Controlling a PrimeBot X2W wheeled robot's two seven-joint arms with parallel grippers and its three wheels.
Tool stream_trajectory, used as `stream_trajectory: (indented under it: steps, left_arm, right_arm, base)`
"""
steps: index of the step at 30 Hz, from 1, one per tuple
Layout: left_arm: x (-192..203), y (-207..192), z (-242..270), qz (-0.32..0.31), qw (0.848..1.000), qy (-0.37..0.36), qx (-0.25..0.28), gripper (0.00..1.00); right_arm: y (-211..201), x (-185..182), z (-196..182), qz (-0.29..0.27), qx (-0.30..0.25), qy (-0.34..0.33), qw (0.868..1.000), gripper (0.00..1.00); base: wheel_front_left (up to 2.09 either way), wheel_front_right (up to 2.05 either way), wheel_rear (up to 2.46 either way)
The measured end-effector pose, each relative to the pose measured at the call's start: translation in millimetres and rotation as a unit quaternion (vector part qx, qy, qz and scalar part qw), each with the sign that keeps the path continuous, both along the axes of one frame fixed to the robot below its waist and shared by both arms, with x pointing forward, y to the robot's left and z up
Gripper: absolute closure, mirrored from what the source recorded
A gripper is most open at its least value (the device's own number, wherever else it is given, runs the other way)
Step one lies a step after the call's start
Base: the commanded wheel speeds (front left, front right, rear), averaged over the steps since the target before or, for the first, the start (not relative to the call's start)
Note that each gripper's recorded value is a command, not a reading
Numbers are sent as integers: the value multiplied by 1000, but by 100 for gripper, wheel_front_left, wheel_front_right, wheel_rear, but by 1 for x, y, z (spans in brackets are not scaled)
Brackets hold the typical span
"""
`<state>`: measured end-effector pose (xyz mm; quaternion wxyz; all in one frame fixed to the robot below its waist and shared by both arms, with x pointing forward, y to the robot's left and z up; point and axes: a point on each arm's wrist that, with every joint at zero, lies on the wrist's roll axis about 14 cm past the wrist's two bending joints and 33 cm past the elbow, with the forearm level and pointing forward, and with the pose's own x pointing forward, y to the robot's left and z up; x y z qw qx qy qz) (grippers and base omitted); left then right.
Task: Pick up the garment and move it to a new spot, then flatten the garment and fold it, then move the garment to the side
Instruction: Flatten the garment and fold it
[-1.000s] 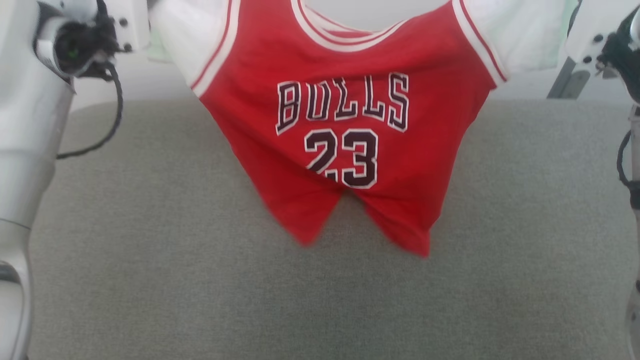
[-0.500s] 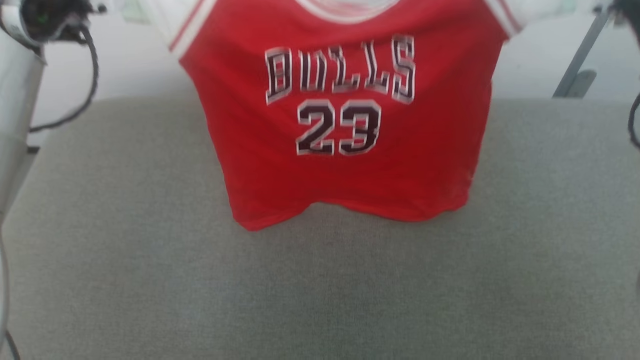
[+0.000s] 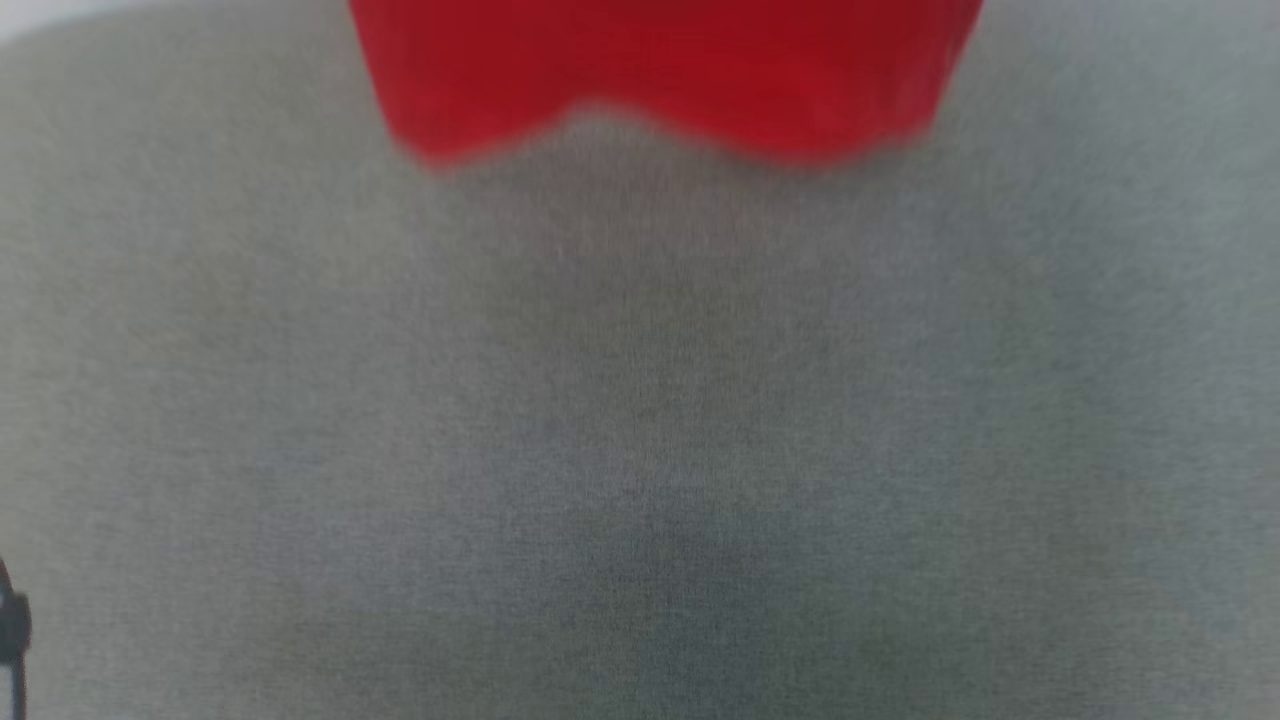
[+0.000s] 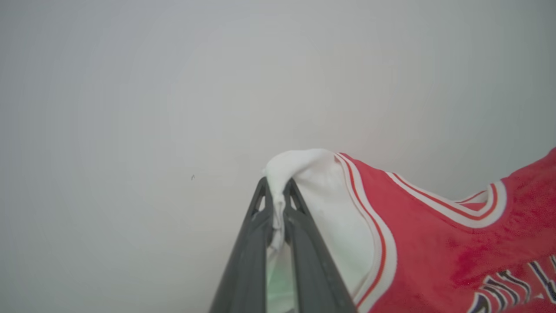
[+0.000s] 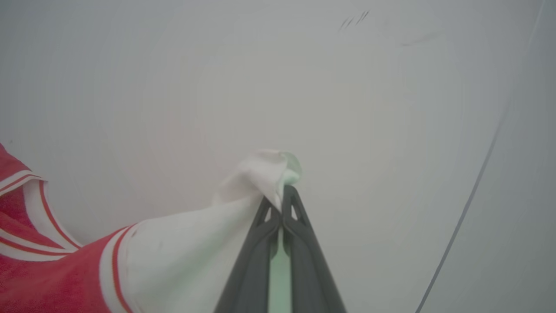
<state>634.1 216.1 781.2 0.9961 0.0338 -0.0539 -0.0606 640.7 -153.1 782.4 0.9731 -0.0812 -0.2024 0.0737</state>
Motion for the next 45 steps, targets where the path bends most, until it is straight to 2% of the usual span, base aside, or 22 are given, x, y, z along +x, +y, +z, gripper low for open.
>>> stream_trajectory:
  steps: [4,7,9,12,18,28,35,38,39,45]
  left_arm:
    - [22,-5,13,-6,996,-84,12,100]
    - [38,-6,-2,-7,994,-108,12,100]
    - [47,-3,-25,-5,995,-100,11,100]
    - [53,1,-75,-2,999,-45,12,100]
    - [38,15,-147,14,999,52,8,100]
    - [-28,9,-219,-25,979,203,-11,100]
    - [-90,22,-261,-44,954,295,-16,100]
    - [-115,24,-274,-54,946,321,-13,100]
    - [-133,21,-286,-61,939,339,-12,100]
    - [-183,15,-312,-64,920,386,-20,100]
  right_arm:
    - [-4,22,-5,-14,-25,-48,998,100]
    - [-5,41,-27,-21,-41,-47,998,100]
    - [0,52,-53,-16,-48,-24,998,100]
    - [11,62,-95,-3,-47,23,999,100]
    - [22,57,-158,15,-31,107,994,100]
    - [48,9,-219,55,-17,214,975,100]
    - [29,-33,-247,62,-8,265,962,100]
    - [19,-58,-267,71,-9,298,952,100]
    - [10,-74,-278,73,-3,317,946,100]
    - [-11,-125,-312,81,11,387,919,100]
  base:
    - [0,0,0]
    - [0,0,0]
    - [0,0,0]
    - [0,0,0]
    - [0,0,0]
    - [0,0,0]
    - [0,0,0]
    - [0,0,0]
    - [0,0,0]
    - [0,0,0]
